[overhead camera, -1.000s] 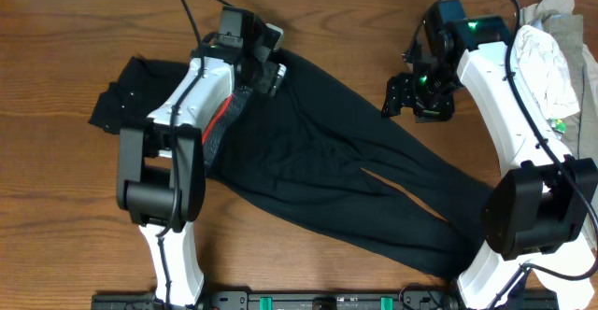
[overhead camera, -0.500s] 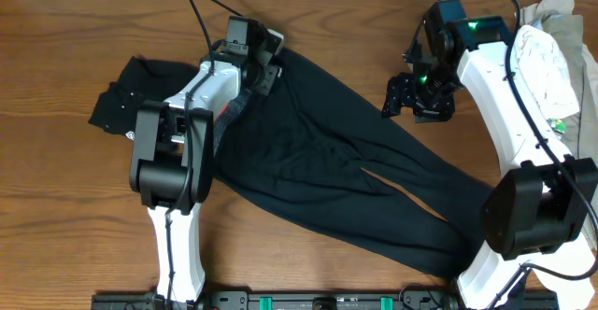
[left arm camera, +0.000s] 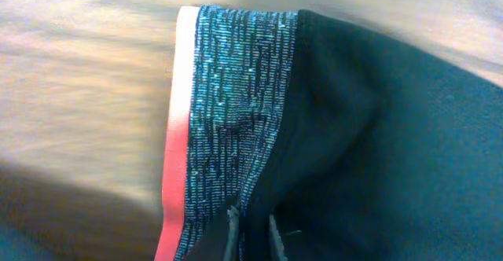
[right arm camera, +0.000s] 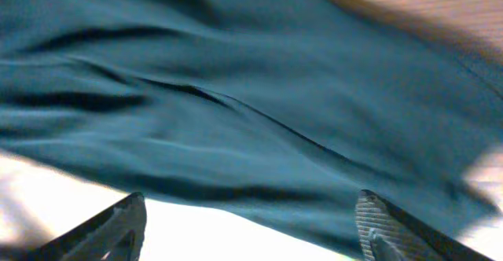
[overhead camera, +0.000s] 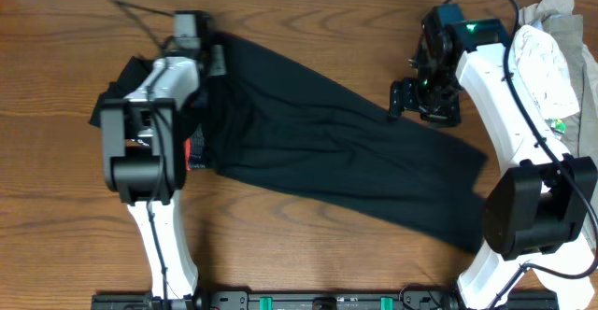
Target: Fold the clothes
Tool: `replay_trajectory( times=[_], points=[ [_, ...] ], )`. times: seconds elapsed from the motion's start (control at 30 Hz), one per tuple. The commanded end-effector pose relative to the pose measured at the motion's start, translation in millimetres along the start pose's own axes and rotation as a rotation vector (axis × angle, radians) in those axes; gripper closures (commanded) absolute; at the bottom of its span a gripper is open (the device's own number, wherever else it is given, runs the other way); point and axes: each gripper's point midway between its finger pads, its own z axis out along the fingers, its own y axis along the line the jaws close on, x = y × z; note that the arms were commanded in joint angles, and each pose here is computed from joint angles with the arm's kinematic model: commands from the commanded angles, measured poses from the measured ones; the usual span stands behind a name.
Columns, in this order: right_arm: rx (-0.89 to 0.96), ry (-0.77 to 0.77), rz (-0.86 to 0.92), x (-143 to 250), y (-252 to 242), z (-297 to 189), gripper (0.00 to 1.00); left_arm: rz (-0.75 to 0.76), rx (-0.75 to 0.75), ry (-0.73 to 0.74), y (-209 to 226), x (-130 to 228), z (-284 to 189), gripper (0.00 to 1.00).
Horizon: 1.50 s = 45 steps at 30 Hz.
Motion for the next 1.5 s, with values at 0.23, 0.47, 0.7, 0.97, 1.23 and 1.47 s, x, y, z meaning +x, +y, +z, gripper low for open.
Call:
replay_trajectory(
  times=[0.23, 0.47, 0.7, 0.97, 1.23, 1.47],
  points=[
    [0.162, -0.084, 0.052, -16.8, -58.1, 50.5, 0.27, -0.050, -0.058, 0.131, 24.2, 46.5, 25.0, 0.61],
    [0.122, -0.181, 0.134, -30.7, -67.0, 90.8, 0.85, -0.050, -0.042, 0.057, 18.8, 13.8, -7.1, 0.51],
    [0.066, -0.287, 0.222, -44.7, -70.9, 120.8, 0.96, -0.057, -0.028, -0.070, 18.0, -39.7, -93.2, 0.49],
    [0.045, -0.365, 0.315, -82.9, -104.9, 151.2, 0.95, -0.056, -0.012, -0.157, 17.3, -61.1, -208.8, 0.48],
    [-0.074, -0.445, 0.315, -157.9, -135.6, 133.1, 0.95, 0.010, 0.028, -0.173, -6.1, -47.6, -277.9, 0.44],
    [-0.065, -0.555, 0.228, -206.8, -143.3, 57.6, 0.89, 0.052, 0.033, -0.047, -17.4, -14.5, -276.9, 0.28]
  ],
)
